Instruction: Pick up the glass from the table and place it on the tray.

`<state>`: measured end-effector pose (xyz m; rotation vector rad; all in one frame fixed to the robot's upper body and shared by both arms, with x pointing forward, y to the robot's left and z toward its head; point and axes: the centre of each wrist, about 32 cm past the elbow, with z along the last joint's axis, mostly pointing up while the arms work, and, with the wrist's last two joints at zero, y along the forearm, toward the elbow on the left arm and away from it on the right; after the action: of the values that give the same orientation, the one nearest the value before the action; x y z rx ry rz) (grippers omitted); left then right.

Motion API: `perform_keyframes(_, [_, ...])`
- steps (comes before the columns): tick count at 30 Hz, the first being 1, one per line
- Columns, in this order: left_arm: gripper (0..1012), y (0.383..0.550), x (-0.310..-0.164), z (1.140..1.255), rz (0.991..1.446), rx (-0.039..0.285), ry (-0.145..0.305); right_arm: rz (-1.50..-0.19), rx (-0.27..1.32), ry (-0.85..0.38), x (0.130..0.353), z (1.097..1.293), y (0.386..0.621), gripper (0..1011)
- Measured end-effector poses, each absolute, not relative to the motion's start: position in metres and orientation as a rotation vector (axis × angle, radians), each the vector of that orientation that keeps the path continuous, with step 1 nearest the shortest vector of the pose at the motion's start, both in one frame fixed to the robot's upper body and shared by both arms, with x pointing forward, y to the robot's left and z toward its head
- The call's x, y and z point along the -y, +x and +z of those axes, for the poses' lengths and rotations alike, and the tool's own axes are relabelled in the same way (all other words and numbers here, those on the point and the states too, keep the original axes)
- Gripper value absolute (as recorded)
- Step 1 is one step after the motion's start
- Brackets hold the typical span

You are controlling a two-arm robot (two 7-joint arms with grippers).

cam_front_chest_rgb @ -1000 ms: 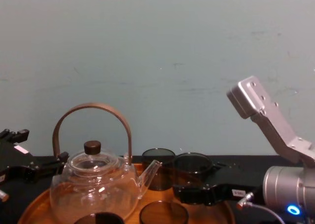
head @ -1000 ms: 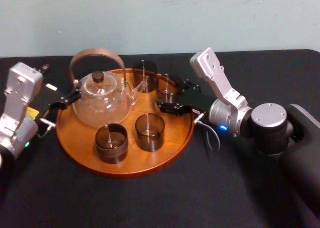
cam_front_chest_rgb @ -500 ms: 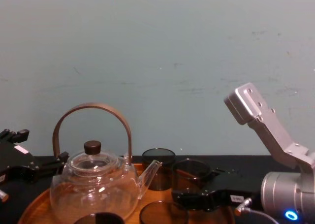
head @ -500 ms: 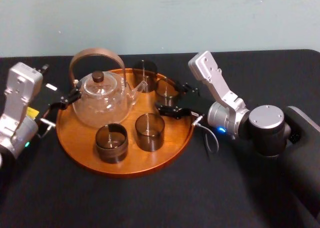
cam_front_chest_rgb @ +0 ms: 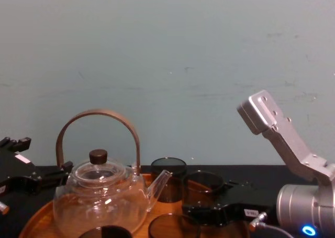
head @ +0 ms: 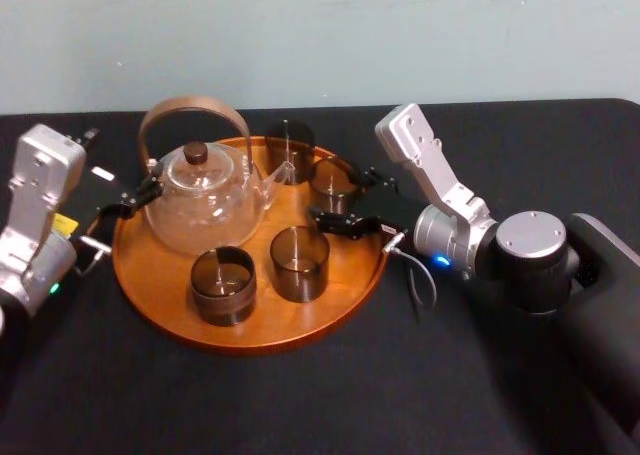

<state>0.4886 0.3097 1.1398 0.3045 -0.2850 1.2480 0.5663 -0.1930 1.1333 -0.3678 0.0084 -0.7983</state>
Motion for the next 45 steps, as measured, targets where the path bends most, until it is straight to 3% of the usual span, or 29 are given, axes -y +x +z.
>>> perform_keyframes(10, [1010, 0.489, -0.31, 1.14, 1.248, 0.285, 0.304, -0.799, -0.008, -0.367, 0.193, 1.134, 0.566, 920])
perform_keyframes(14, [1010, 0.489, -0.31, 1.14, 1.248, 0.285, 0.304, -0.8, -0.008, -0.367, 0.193, 1.134, 0.566, 1002])
perform_keyframes(34, [1009, 0.489, -0.31, 1.14, 1.248, 0.285, 0.304, -0.801, -0.043, -0.357, 0.197, 1.134, 0.565, 1002])
perform_keyframes(45, [1009, 0.489, -0.31, 1.14, 1.248, 0.285, 0.304, -0.808, -0.081, -0.368, 0.208, 1.133, 0.553, 1002])
